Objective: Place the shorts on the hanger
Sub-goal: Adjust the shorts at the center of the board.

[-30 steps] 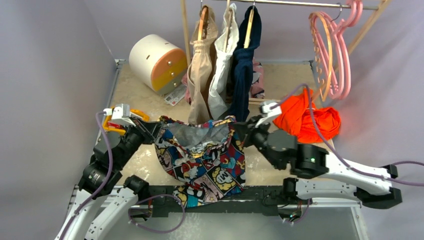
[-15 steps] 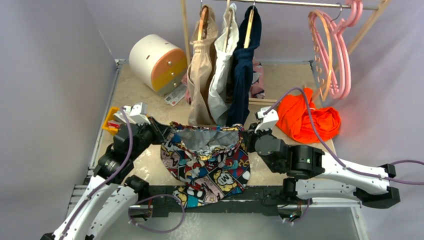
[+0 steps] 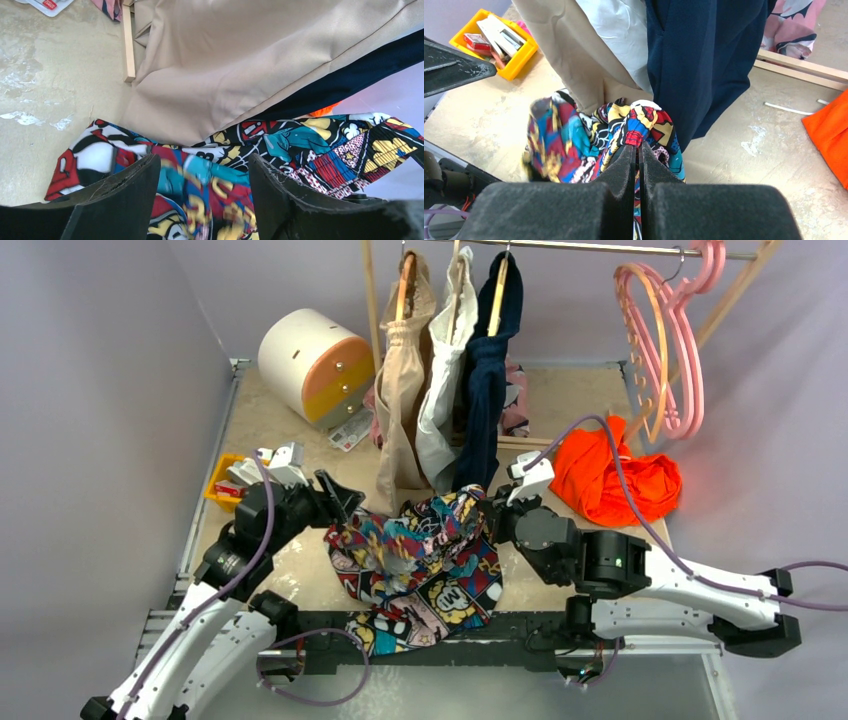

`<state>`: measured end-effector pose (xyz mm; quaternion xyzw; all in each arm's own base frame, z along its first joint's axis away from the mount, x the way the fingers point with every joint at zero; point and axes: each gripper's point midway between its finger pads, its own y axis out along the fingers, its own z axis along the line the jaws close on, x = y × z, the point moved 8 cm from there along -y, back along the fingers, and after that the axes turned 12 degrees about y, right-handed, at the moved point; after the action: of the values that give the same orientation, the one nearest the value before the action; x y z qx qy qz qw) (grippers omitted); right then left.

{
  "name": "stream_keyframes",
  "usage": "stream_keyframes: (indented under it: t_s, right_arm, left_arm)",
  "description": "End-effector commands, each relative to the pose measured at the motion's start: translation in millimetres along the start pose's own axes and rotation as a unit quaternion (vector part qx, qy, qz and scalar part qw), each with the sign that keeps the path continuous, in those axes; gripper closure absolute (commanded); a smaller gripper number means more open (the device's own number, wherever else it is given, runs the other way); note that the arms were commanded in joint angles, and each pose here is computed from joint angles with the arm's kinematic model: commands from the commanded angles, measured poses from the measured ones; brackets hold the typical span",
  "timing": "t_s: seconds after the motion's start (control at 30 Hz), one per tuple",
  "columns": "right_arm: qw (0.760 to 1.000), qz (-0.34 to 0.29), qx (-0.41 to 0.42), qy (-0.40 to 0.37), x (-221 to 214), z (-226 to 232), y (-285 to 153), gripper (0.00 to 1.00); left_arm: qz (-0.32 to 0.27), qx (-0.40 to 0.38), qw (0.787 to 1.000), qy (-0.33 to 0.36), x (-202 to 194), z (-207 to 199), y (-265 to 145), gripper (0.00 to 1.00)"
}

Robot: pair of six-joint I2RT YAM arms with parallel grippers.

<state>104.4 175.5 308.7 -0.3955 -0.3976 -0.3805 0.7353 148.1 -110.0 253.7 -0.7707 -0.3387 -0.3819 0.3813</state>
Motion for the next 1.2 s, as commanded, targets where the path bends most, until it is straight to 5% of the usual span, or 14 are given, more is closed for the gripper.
stream_keyframes:
  t_s: [0.0,0.33,0.57,1.17]
  right_arm:
    - [0.999,-0.024,0.016,0.013,15.6,10.6,0.1,1.00]
    - [0.999,-0.027,0.016,0.014,13.6,18.8,7.1,1.00]
    - [0.999,0.035,-0.010,-0.017,-21.1,22.0,50.1,1.00]
    - [0.989,0.073,-0.114,0.063,-42.9,-23.4,69.9,1.00]
  left_arm:
    - [-0.009,-0.027,1.000,0.003,4.6,-5.7,4.9,0.35]
    - [0.044,-0.079,0.996,-0.017,-10.3,-13.4,14.5,0.32]
    - [0.059,-0.068,0.996,-0.023,-25.6,-14.8,21.4,0.31]
    - [0.091,0.013,0.988,0.121,-78.3,-56.7,17.6,0.31]
